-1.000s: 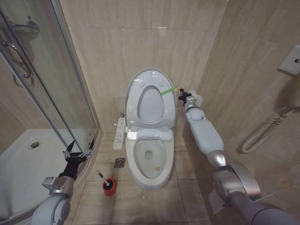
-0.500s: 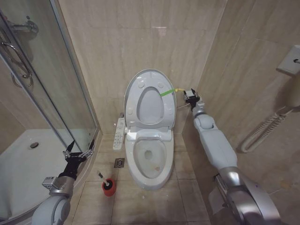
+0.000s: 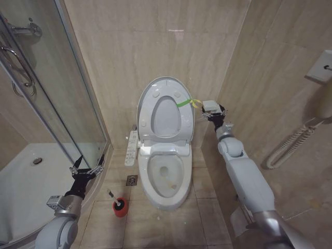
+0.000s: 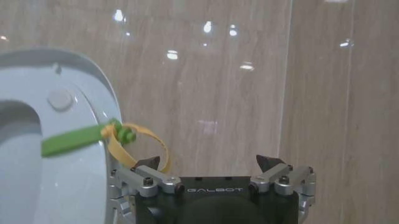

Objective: Open the toilet lid, clean the toilet bowl with a toilet brush, close the toilet lid, and flush.

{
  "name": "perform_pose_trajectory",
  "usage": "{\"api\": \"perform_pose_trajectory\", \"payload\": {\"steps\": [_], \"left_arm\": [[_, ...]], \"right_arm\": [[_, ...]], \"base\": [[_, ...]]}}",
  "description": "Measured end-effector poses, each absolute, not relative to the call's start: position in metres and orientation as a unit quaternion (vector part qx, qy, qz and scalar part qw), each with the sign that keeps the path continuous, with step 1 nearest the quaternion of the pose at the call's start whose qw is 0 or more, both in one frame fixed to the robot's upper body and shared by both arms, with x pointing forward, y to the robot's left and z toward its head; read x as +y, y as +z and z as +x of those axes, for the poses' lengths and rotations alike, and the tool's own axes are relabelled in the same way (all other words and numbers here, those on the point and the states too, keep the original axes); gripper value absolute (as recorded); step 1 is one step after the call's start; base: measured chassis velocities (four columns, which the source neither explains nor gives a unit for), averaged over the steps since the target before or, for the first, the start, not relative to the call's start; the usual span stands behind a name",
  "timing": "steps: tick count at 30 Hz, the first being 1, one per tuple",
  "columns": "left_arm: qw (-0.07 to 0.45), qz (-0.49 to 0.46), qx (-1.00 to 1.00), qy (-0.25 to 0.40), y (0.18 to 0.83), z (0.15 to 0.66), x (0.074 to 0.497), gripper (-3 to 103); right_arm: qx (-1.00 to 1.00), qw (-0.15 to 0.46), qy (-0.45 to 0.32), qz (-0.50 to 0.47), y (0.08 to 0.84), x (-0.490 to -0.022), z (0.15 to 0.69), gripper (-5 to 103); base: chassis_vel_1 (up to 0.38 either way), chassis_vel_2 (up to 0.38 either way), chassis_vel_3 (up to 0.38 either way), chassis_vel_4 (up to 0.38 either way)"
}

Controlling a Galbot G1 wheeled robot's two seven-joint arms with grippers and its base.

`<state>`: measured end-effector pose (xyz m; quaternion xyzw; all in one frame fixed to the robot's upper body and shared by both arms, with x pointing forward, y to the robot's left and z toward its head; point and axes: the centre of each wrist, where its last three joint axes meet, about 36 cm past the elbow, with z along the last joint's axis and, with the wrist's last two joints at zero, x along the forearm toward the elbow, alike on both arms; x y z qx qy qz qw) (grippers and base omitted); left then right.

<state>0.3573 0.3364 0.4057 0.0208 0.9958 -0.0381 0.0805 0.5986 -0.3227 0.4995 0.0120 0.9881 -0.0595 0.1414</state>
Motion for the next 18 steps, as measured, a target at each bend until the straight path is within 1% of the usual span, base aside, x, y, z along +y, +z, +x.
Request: {"api": "perform_pose_trajectory", "payload": {"steps": [1, 6, 9, 12, 14, 16, 18], "left_arm": [[0.081, 0.021, 0.996, -0.038, 0.406, 0.357, 0.336, 100], [0.081, 0.021, 0.996, -0.038, 0.406, 0.357, 0.336, 100], [0.081, 0.021, 0.996, -0.038, 0.406, 0.357, 0.336, 100], [0.081, 0.021, 0.996, -0.038, 0.406, 0.357, 0.336, 100], [0.081, 0.021, 0.996, -0.038, 0.406, 0.357, 0.336, 100], [0.081, 0.021, 0.996, -0.038, 0.406, 0.357, 0.336, 100], [0.08, 0.021, 0.996, -0.038, 0.406, 0.357, 0.336, 100]], "right_arm": [[0.988, 0.141, -0.059, 0.011, 0.501, -0.323, 0.591, 100], [0.99, 0.135, -0.051, 0.001, 0.499, -0.318, 0.569, 100], [0.992, 0.114, -0.045, -0.013, 0.487, -0.312, 0.541, 100], [0.994, 0.101, -0.04, -0.021, 0.481, -0.309, 0.528, 100], [0.995, 0.087, -0.036, -0.026, 0.47, -0.305, 0.506, 100], [0.995, 0.084, -0.035, -0.027, 0.467, -0.304, 0.5, 100], [0.996, 0.075, -0.036, -0.028, 0.458, -0.299, 0.477, 100]], "base": [[0.0, 0.0, 0.0, 0.0], [0.0, 0.0, 0.0, 0.0], [0.0, 0.0, 0.0, 0.0], [0.0, 0.0, 0.0, 0.0], [0.0, 0.0, 0.0, 0.0], [0.0, 0.0, 0.0, 0.0], [0.0, 0.0, 0.0, 0.0]]}}
